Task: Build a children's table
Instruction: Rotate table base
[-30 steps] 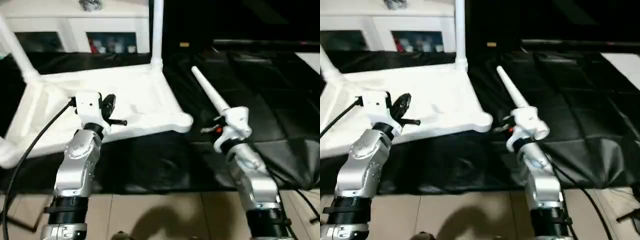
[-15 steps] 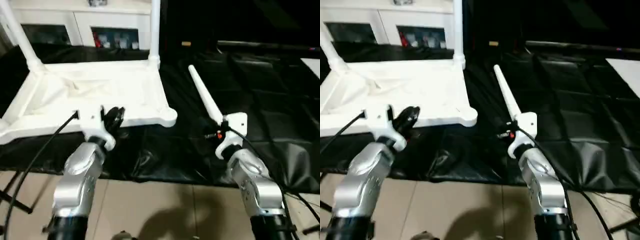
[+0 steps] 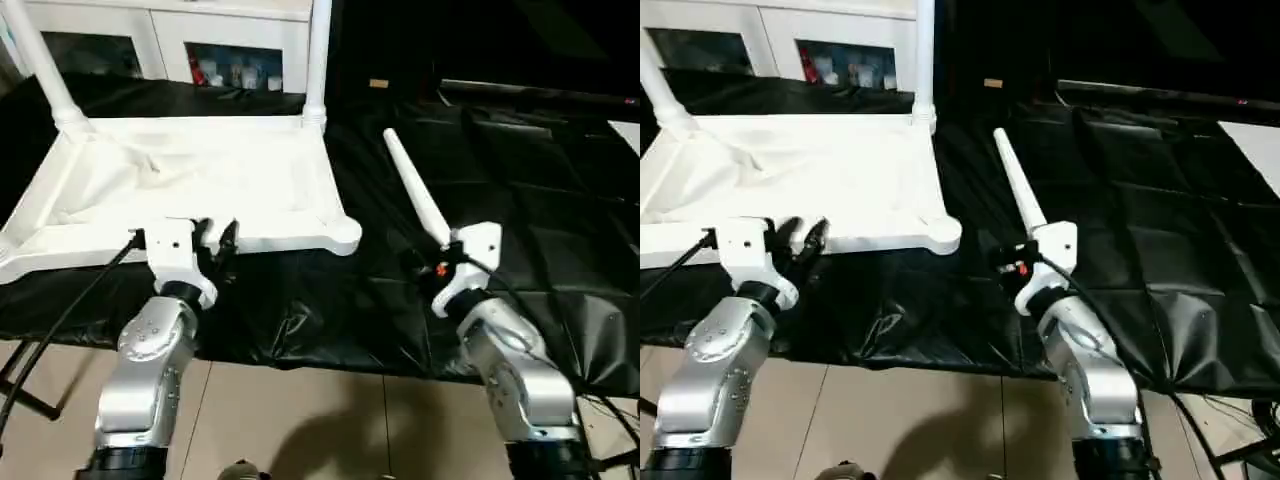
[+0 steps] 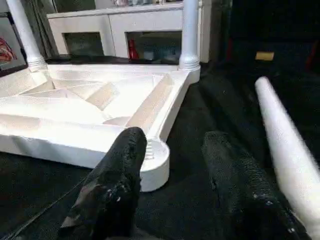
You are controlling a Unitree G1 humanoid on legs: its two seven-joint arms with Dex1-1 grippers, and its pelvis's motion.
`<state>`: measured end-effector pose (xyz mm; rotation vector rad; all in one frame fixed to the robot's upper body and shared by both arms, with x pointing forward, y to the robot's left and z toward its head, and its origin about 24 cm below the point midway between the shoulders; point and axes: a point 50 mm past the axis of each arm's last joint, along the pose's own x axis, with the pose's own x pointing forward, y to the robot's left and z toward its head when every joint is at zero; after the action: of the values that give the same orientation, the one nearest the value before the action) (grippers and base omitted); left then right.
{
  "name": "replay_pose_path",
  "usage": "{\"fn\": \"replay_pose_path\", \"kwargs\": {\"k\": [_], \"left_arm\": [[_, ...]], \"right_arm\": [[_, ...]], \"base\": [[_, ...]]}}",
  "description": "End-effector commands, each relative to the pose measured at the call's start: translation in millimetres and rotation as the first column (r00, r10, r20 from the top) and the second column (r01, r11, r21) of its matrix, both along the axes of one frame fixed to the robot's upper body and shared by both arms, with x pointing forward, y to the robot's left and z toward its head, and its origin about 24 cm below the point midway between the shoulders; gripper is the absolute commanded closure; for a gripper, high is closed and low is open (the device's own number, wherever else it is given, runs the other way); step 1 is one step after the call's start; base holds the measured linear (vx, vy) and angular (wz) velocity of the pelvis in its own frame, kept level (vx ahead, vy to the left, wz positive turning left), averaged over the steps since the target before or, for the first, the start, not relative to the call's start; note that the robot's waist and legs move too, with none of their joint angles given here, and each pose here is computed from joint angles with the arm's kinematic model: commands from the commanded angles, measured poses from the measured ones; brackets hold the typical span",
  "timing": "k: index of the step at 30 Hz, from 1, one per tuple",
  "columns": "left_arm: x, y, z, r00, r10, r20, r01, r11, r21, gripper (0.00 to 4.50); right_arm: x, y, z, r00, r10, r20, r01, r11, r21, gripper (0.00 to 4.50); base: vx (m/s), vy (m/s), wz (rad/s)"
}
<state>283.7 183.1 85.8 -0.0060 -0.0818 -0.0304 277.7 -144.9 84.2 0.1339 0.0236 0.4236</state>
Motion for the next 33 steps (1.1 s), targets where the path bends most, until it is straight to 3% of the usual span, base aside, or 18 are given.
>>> {"fn": "replay_pose_path", "kwargs": {"k": [1,5,8,9,12,14,16,18,23,33], "left_arm": [[0.9,0.4,6.1,1.0,-0.01,0.024,0.01,1.0,0.022,1.85],[1.4,5.9,7.8,0.999,0.049,0.018,-0.049,0.998,0.047,1.46],[2.3,6.0,9.2,0.999,0.047,-0.02,-0.046,0.998,0.04,1.23],[2.9,5.6,7.1,0.997,0.034,-0.07,-0.032,0.999,0.031,1.16],[2.9,0.3,10.5,0.996,-0.06,-0.063,0.059,0.998,-0.029,1.11],[2.4,-0.8,16.6,0.998,-0.068,0.01,0.069,0.997,-0.034,0.82],[4.5,-3.2,16.6,0.997,-0.073,0.014,0.074,0.997,-0.004,0.78],[4.9,-4.4,16.6,0.997,-0.079,0.021,0.078,0.997,0.025,0.46],[5.1,-13.9,12.8,0.989,-0.15,-0.022,0.151,0.986,0.073,0.46],[2.6,-14.5,12.2,0.986,-0.164,-0.017,0.165,0.984,0.068,0.46]], "right_arm": [[-1.8,-9.1,9.9,0.999,-0.036,0.022,0.036,0.999,-0.001,2.04],[0.3,-20.2,16.9,0.995,-0.091,0.047,0.092,0.995,-0.026,1.66],[4.5,-28.0,12.1,0.987,-0.157,0.03,0.156,0.988,0.006,1.45],[4.4,-28.1,10.2,0.985,-0.171,0.021,0.17,0.985,0.037,1.34],[2.6,-24.9,3.9,0.984,-0.18,-0.018,0.18,0.98,0.083,1.23],[0.5,-19.7,0.3,0.986,-0.166,-0.024,0.168,0.984,0.065,0.96],[-1.0,-15.0,-7.7,0.986,-0.152,-0.066,0.153,0.988,0.02,0.89],[-1.3,-13.6,-11.2,0.985,-0.151,-0.081,0.151,0.989,-0.011,0.61],[-3.2,-4.5,-22.2,0.991,-0.08,-0.103,0.07,0.992,-0.102,0.61],[-1.6,8.3,-20.6,0.997,0.0,-0.072,-0.013,0.985,-0.17,0.61]], "base": [[0.0,0.0,0.0],[0.0,0.0,0.0],[0.0,0.0,0.0],[0.0,0.0,0.0],[0.0,0.0,0.0],[0.0,0.0,0.0],[0.0,0.0,0.0],[0.0,0.0,0.0],[0.0,0.0,0.0],[0.0,0.0,0.0]]}}
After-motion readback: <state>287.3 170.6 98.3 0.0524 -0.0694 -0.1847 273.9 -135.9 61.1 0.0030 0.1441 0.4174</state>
